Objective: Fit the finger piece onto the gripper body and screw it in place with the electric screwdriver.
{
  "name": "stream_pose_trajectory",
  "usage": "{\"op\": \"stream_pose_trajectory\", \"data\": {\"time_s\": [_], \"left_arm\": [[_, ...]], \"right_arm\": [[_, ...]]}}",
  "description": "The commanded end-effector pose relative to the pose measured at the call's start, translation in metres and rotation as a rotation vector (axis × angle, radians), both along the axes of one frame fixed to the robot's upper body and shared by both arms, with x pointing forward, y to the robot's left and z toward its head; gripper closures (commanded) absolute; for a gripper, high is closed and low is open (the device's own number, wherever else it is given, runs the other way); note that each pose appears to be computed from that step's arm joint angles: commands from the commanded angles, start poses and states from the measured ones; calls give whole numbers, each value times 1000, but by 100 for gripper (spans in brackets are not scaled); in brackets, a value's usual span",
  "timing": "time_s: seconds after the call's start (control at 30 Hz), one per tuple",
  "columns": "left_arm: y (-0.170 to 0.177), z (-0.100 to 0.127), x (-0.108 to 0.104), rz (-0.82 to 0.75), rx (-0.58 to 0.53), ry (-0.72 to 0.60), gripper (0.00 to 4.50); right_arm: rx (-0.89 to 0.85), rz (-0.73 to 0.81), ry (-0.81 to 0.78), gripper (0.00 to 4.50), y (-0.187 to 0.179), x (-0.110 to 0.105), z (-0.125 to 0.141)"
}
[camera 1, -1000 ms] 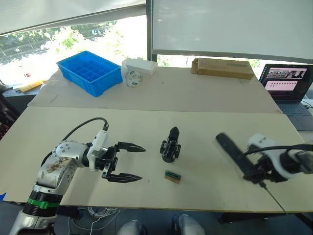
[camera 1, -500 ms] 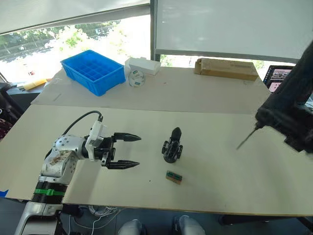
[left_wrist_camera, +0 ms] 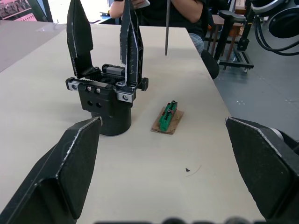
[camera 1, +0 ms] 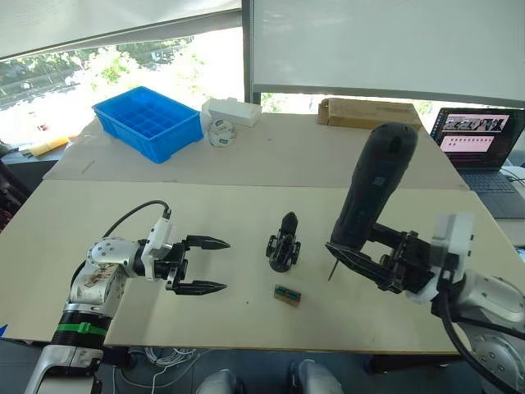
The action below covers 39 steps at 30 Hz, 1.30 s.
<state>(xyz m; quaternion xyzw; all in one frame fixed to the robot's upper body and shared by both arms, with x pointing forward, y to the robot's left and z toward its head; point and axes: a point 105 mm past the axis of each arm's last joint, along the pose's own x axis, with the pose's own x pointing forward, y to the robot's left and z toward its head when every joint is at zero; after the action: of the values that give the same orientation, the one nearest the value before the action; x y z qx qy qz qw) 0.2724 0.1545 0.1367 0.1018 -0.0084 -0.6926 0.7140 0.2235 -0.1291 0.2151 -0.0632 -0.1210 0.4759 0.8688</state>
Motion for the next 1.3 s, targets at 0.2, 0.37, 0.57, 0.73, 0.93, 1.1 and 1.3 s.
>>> {"op": "stream_pose_trajectory", "data": {"time_s": [0.2,0.37,0.57,0.73,0.93,1.1,1.3], "left_arm": [[-10,-2,-10,-17,-8,-7,0],[-19,-10,-17,-39,-13,25,0],[-30,-25,-15,-45,58,4,0],[-42,-41,-12,-16,110,-15,0],[-62,-59,-10,36,119,-1,0],[-73,-68,-10,45,127,-2,0],[-86,-72,-10,19,127,3,0]], "right_arm": [[-69,50,-71,256,20,-1,3],[-145,14,-100,256,29,5,-5],[-78,130,-160,256,41,-6,3],[-83,187,-208,256,47,-13,0],[-66,232,-237,256,49,-16,-8],[-54,246,-202,256,47,-15,-14],[-58,303,-213,256,49,-18,-14]]}}
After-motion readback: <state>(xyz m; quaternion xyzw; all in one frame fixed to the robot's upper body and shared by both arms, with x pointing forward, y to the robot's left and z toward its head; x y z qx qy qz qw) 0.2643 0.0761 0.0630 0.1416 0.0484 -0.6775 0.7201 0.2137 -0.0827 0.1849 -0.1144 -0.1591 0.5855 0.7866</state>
